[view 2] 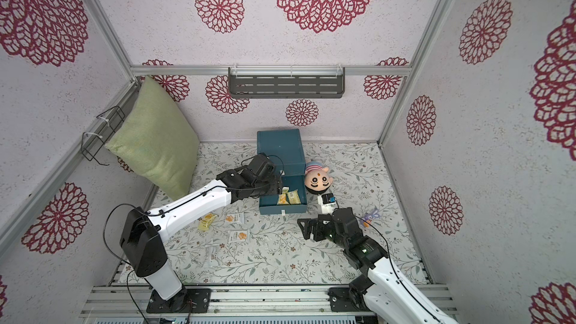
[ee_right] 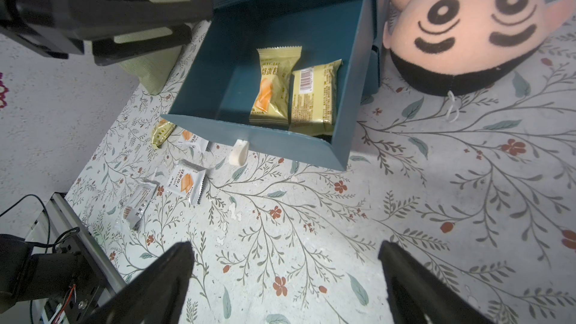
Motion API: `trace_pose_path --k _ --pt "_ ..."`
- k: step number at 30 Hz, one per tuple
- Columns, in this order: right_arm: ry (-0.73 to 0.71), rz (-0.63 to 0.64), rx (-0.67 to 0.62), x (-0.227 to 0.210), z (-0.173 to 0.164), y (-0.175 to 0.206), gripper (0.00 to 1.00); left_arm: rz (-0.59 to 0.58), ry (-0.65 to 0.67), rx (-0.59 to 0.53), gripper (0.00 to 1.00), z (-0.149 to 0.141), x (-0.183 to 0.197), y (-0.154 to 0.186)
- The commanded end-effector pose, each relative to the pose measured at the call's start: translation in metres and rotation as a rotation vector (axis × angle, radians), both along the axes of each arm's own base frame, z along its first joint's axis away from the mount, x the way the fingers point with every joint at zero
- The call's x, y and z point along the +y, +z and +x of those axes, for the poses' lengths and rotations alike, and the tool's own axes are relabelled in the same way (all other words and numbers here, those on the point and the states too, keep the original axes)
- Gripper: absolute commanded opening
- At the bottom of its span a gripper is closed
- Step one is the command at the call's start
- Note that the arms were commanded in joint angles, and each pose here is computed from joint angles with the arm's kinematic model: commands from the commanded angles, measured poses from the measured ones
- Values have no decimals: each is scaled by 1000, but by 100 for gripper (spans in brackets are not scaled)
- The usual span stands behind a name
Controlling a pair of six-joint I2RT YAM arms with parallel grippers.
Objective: Place the cookies into the drawer by color
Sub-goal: Place the cookie in the drawer, then pick up the cookie at the center of the board.
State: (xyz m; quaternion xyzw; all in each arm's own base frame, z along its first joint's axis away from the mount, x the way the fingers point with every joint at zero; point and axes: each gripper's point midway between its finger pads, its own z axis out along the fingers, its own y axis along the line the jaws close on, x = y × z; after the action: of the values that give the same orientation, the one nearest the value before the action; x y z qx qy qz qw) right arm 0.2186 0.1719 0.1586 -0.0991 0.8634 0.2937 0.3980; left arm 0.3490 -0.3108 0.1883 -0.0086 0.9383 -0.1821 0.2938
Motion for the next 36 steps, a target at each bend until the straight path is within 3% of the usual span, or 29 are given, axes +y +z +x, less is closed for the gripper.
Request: trace_pose_path --k 1,7,19,22,29,36 --pt "-14 22 -33 -1 3 12 99 24 32 -66 83 -10 23 21" --pt "-3 28 -44 0 1 15 99 91 158 -73 99 -26 89 9" --pt "33 37 -40 4 -4 12 99 157 451 74 97 -54 222 -63" --pt "33 36 -40 4 -3 12 99 129 519 130 97 -57 246 -86" --pt "33 37 -38 3 -4 12 99 83 587 200 98 -51 273 -121" --pt "34 36 -40 3 -4 12 99 6 550 291 97 -36 271 -157"
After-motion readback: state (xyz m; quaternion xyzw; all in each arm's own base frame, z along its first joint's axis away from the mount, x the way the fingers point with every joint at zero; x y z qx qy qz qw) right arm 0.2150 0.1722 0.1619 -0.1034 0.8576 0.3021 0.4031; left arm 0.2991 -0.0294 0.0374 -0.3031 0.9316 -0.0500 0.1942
